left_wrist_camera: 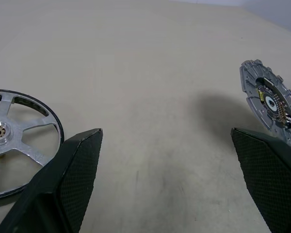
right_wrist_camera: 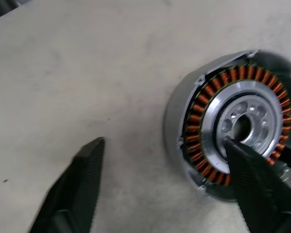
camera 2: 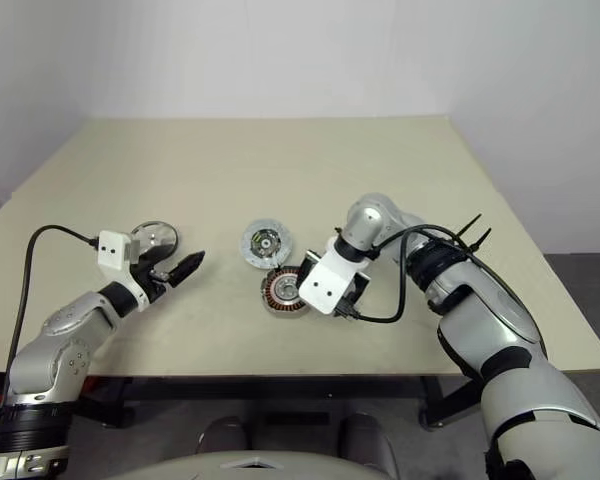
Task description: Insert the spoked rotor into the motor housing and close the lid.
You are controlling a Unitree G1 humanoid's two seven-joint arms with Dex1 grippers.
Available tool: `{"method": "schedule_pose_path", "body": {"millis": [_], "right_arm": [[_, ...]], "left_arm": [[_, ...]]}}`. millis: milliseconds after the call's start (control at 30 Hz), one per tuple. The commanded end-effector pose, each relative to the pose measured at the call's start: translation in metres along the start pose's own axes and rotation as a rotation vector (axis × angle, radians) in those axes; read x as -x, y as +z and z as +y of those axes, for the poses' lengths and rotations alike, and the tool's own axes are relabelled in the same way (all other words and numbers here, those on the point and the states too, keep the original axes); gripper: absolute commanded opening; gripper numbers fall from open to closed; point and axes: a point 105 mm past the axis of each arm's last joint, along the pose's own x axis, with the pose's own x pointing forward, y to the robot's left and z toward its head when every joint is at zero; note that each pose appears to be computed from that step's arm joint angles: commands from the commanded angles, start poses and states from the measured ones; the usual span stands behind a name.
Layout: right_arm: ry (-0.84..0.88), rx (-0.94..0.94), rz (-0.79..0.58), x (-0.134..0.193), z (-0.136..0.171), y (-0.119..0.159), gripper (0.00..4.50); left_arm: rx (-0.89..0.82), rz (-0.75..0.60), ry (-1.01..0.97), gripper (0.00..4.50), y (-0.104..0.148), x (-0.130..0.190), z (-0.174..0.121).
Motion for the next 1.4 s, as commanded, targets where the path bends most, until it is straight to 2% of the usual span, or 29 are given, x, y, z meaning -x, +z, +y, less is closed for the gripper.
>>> {"method": "schedule_pose_path", "body": {"millis": [33, 67, 100, 133, 200, 367, 400, 833, 1033, 1400], "right_arm": [[0.012, 0.006, 0.018, 0.002, 0.002, -0.004, 3.27], [0.011, 0.007, 0.016, 0.002, 0.002, -0.004, 2.97], [0.01, 0.008, 0.015, 0.002, 0.002, -0.003, 2.97], [0.008, 0.01, 0.013, 0.002, 0.001, -0.003, 2.41], [0.004, 0.016, 0.01, 0.002, 0.001, -0.002, 1.91], [-0.005, 0.026, 0.007, 0.002, -0.001, -0.001, 0.22], [-0.005, 0.027, 0.008, 0.002, -0.001, -0.002, 0.04], [-0.062, 0.022, 0.0, 0.003, -0.011, 0.0, 0.04], [-0.22, -0.086, -0.088, 0.009, -0.046, 0.015, 0.04], [-0.32, -0.13, 0.0, 0.01, -0.074, 0.002, 0.04]], "left_arm": [[-0.034, -0.043, 0.017, 4.5, 0.012, 0.002, 0.003], [-0.034, -0.043, 0.018, 4.5, 0.012, 0.002, 0.003], [-0.035, -0.043, 0.019, 4.5, 0.012, 0.002, 0.004], [-0.036, -0.043, 0.021, 4.5, 0.012, 0.002, 0.004], [-0.037, -0.043, 0.023, 4.5, 0.012, 0.002, 0.005], [-0.04, -0.045, 0.021, 4.5, 0.013, 0.001, 0.005], [-0.04, -0.045, 0.02, 4.5, 0.013, 0.001, 0.004], [-0.044, -0.045, 0.028, 4.5, 0.013, 0.001, 0.006], [-0.045, -0.043, 0.027, 4.5, 0.011, -0.001, 0.004], [-0.044, -0.042, 0.025, 4.5, 0.009, 0.001, -0.001]]}}
